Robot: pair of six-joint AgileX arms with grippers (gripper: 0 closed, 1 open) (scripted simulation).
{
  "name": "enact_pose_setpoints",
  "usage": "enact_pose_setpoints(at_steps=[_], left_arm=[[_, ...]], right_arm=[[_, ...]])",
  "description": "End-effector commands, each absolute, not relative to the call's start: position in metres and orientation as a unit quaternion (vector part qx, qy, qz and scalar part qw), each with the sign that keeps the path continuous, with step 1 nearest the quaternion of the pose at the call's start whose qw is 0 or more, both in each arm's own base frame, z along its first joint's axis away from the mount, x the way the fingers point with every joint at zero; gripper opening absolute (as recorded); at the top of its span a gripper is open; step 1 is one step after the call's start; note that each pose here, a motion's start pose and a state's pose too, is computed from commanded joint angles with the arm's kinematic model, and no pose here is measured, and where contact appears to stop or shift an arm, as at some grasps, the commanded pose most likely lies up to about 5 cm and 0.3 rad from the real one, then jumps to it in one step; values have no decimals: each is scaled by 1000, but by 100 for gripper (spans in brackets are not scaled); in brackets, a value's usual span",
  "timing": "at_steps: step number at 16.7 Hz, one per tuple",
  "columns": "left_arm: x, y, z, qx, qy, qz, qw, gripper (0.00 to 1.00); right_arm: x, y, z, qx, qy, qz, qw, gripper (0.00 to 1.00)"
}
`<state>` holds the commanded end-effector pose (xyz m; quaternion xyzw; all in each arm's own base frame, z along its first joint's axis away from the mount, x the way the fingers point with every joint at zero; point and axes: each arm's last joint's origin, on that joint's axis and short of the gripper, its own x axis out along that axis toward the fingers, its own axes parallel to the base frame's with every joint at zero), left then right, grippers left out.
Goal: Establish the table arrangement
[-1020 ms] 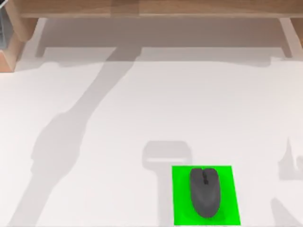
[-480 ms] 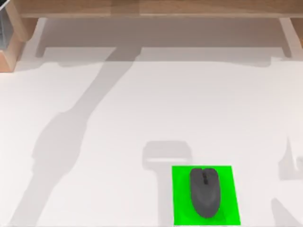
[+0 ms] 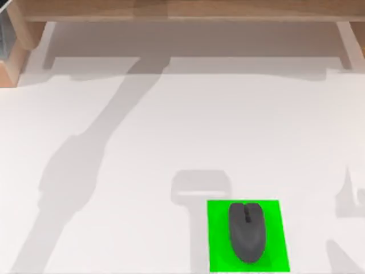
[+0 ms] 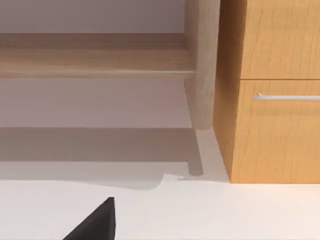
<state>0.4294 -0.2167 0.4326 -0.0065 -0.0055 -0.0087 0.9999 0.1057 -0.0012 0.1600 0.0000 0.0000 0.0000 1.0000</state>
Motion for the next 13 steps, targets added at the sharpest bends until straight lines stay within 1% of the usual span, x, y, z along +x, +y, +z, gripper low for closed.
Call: enact_pose_setpoints(at_steps=[1, 2, 10, 13], left_arm=[[429, -217, 433, -7, -5, -9, 1000, 2], [429, -217, 433, -7, -5, -9, 1000, 0], [428, -218, 433, -6, -6, -10, 1000, 0], [418, -218, 438, -7, -7, -10, 1000, 0]], right_arm=[[106, -1, 160, 0, 0, 0, 1000, 100], [106, -1, 160, 0, 0, 0, 1000, 100], [106, -1, 160, 0, 0, 0, 1000, 100], [106, -1, 160, 0, 0, 0, 1000, 100]])
